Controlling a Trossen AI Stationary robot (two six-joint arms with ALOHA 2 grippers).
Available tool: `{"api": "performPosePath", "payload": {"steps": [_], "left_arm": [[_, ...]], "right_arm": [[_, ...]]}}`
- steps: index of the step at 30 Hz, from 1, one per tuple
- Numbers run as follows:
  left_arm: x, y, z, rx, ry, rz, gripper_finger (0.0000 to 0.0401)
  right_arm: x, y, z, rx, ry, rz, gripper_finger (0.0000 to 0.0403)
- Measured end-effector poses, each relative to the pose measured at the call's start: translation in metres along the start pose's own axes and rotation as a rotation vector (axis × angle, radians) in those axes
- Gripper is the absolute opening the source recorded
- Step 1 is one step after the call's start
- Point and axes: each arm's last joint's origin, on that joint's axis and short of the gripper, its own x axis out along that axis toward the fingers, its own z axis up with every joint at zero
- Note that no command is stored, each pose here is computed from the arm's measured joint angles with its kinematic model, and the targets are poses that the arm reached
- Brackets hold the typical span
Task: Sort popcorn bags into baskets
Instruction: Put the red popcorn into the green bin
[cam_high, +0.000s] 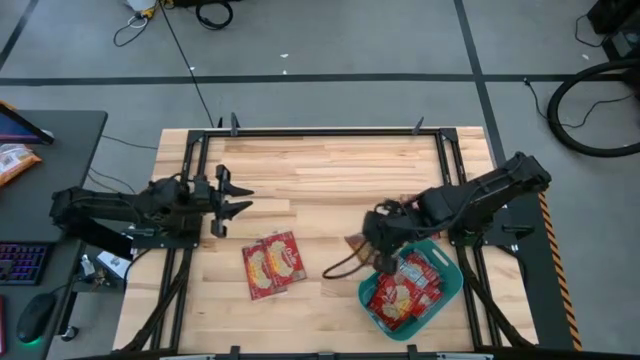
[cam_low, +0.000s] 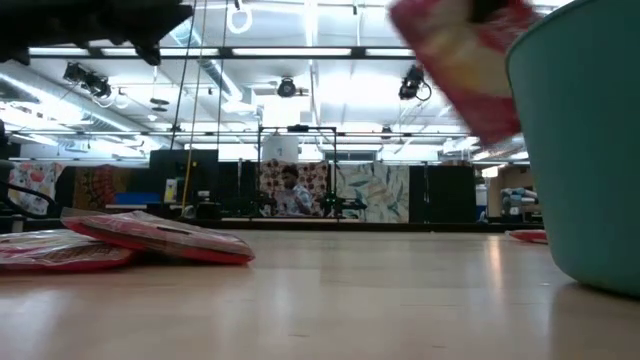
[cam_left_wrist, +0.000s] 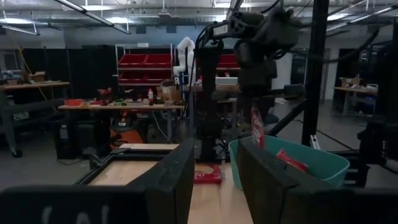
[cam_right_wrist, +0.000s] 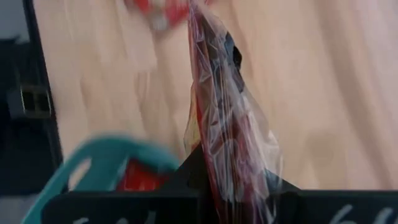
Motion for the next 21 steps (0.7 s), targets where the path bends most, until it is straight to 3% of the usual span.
{"api": "performPosePath", "payload": {"steps": [4, 10, 14, 17, 21], "left_arm": [[-0.009, -0.004, 0.003, -0.002, -0.004, -0.057, 0.0125], [-0.015, -0.013, 0.007, 0.010, -0.036, -0.225, 0.0125], [-0.015, -0.015, 0.007, 0.006, -0.035, -0.243, 0.0125], [-0.015, -0.014, 0.007, 0.013, -0.035, -0.224, 0.0125], [-0.015, -0.013, 0.007, 0.030, -0.036, -0.178, 0.0125]], "right_arm": [[-0.009, 0.004, -0.023, 0.057, 0.145, -0.011, 0.0030], [-0.023, 0.008, -0.051, -0.019, 0.353, -0.009, 0.0030], [-0.025, 0.013, -0.057, -0.036, 0.452, 0.077, 0.0030], [-0.030, 0.008, -0.059, -0.001, 0.453, -0.009, 0.0028], [-0.040, 0.011, -0.060, -0.039, 0.418, -0.029, 0.0028]]}}
